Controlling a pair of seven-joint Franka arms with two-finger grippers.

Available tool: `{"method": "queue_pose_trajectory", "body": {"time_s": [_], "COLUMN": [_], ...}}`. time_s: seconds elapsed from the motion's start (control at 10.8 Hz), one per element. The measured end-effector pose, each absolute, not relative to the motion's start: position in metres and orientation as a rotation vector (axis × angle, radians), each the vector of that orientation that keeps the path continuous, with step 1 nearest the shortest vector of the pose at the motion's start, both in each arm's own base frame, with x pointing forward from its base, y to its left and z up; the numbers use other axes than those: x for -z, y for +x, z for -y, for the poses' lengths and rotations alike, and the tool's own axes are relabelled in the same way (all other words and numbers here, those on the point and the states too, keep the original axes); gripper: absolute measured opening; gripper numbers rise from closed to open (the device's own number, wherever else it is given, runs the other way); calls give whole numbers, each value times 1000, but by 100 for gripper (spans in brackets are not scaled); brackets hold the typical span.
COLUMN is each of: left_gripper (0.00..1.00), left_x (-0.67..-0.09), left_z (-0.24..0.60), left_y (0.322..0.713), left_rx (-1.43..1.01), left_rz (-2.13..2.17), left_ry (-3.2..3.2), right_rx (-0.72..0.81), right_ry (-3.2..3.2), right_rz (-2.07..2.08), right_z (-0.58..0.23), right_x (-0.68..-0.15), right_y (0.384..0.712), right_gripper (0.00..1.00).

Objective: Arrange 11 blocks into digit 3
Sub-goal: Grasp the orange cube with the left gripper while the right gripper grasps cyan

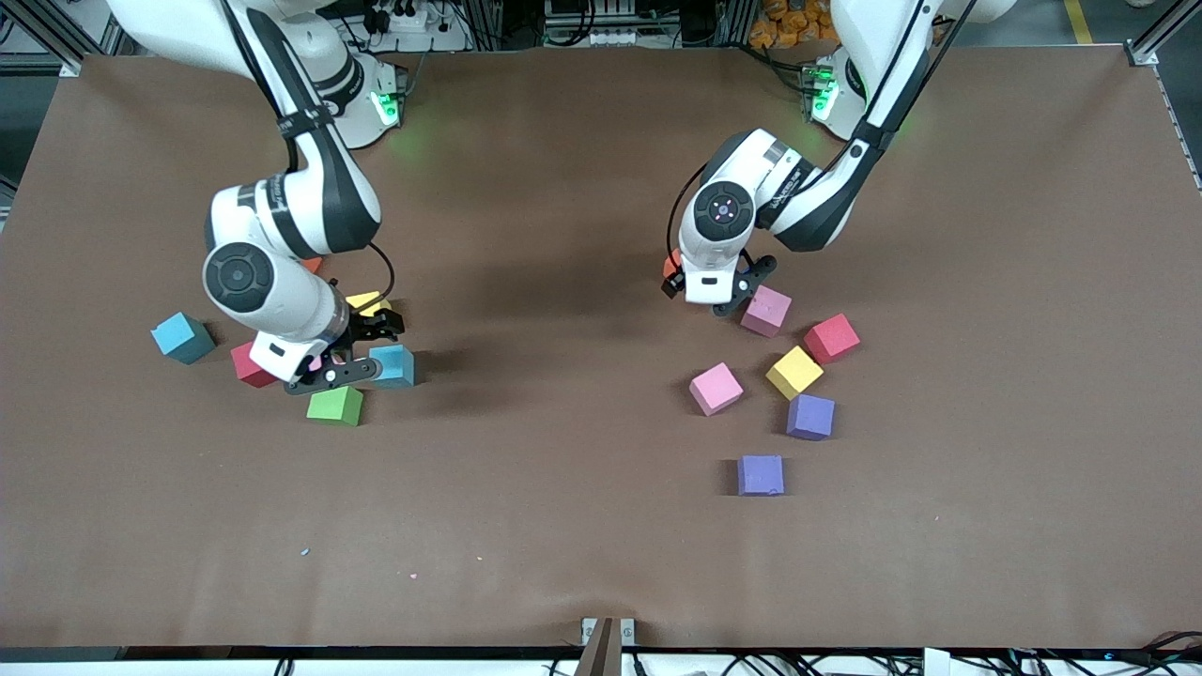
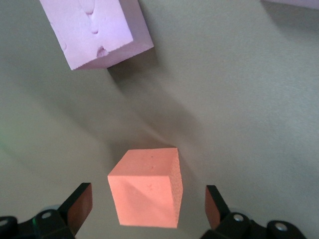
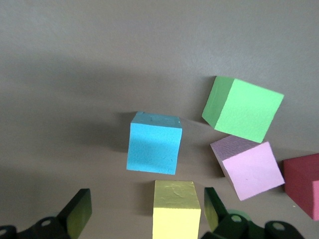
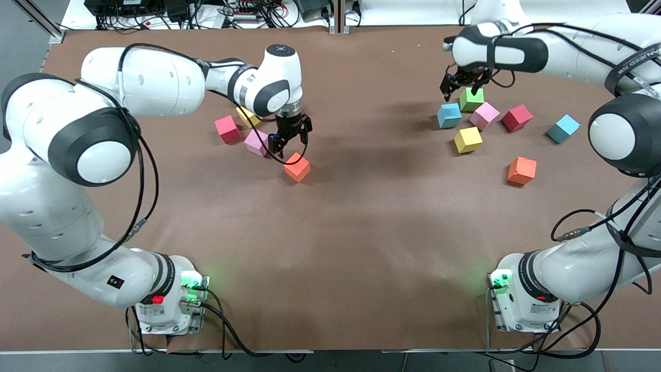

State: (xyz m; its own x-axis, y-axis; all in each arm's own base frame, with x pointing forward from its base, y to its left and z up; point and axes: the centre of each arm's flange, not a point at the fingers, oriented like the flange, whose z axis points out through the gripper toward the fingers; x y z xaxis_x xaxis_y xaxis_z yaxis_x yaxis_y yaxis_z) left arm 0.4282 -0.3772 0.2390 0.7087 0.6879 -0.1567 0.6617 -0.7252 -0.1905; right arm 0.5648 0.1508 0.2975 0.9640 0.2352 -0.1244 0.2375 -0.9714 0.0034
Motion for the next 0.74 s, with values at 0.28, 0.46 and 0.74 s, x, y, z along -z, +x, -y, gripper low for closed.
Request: {"method": "queue_pose_trajectory", "body": {"time_s": [0.28, 0.46, 0.74], "left_gripper": [100, 100, 100], "left_x": [-225, -214, -199], "left_z": [380, 378, 379], "left_y": [419, 416, 411], "left_rx": [-339, -351, -361], "left_rz": [1101, 1147, 1211], "left_ry": [-2780, -2737, -2687], "right_rx": [203, 205, 160], "right_ry": [3088, 3084, 3086], "right_rz": [-393, -404, -407], "right_z": [-156, -160, -162], "right_x": [-279, -265, -251], "right_y": [555, 552, 556], "right_gripper": [100, 100, 100]}}
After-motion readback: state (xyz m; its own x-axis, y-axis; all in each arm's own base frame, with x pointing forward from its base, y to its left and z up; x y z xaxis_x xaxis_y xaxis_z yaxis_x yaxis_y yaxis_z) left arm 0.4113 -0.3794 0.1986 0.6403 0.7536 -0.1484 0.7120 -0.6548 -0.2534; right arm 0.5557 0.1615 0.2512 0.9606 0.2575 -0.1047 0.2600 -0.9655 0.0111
